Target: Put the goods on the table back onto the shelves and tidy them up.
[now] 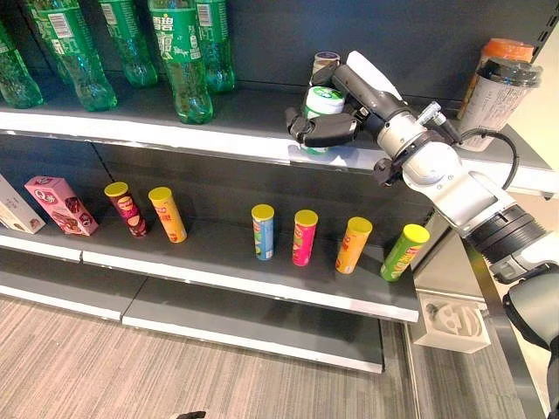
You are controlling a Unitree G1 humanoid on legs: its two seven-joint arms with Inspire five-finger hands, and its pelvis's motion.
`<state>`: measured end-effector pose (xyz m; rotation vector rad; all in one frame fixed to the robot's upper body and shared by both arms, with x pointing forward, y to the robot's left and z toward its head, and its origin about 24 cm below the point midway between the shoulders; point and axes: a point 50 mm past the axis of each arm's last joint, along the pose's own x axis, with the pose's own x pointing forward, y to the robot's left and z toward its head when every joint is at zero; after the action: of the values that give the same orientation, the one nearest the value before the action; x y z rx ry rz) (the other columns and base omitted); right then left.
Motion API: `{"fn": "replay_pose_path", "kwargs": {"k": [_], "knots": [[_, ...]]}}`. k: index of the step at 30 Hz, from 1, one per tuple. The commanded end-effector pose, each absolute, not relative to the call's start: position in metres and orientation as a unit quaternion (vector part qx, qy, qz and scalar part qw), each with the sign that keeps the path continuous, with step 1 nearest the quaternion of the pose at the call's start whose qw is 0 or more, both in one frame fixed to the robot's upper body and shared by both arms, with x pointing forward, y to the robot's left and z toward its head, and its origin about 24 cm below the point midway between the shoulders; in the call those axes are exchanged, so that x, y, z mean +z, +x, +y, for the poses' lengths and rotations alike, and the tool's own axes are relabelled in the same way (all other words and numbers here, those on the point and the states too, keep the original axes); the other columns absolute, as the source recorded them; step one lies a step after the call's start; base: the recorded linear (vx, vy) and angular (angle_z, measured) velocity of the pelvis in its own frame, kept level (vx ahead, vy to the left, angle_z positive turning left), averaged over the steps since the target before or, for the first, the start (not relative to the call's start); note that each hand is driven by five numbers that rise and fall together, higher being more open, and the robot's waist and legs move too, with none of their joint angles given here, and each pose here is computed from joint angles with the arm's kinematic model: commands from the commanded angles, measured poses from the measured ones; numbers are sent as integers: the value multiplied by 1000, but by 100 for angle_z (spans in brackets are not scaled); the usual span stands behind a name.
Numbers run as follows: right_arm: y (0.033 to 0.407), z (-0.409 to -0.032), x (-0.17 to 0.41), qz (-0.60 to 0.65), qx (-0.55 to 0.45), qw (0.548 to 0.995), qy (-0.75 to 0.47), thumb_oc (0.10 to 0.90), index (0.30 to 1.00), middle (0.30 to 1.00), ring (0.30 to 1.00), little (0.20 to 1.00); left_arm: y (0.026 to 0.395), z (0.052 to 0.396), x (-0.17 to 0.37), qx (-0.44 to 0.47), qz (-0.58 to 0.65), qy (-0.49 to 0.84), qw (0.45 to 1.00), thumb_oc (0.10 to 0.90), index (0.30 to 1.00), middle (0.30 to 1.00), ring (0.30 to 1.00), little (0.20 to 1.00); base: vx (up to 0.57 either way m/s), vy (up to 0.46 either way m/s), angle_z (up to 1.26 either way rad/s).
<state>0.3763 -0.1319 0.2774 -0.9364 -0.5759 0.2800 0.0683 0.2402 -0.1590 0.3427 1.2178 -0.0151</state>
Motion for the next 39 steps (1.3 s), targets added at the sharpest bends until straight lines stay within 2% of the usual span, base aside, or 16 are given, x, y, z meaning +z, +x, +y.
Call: {"fn": "replay_pose_path", "kwargs": {"k": [1,19,39], "knots": [[373,-130,350,-363,48,816,-447,400,300,300,300,300,81,246,-156,-10,556,187,810,800,900,900,900,900,0,0,0],[390,-121,340,-329,27,794,-510,400,300,300,300,300,80,246,-156,-2,554,190,811,800,900,900,900,900,1,3,2],[389,-126,337,-325,23,794,-512,400,300,300,300,300,73,247,-158,6,565,184,804,800,900,900,900,900,0,0,0]]}}
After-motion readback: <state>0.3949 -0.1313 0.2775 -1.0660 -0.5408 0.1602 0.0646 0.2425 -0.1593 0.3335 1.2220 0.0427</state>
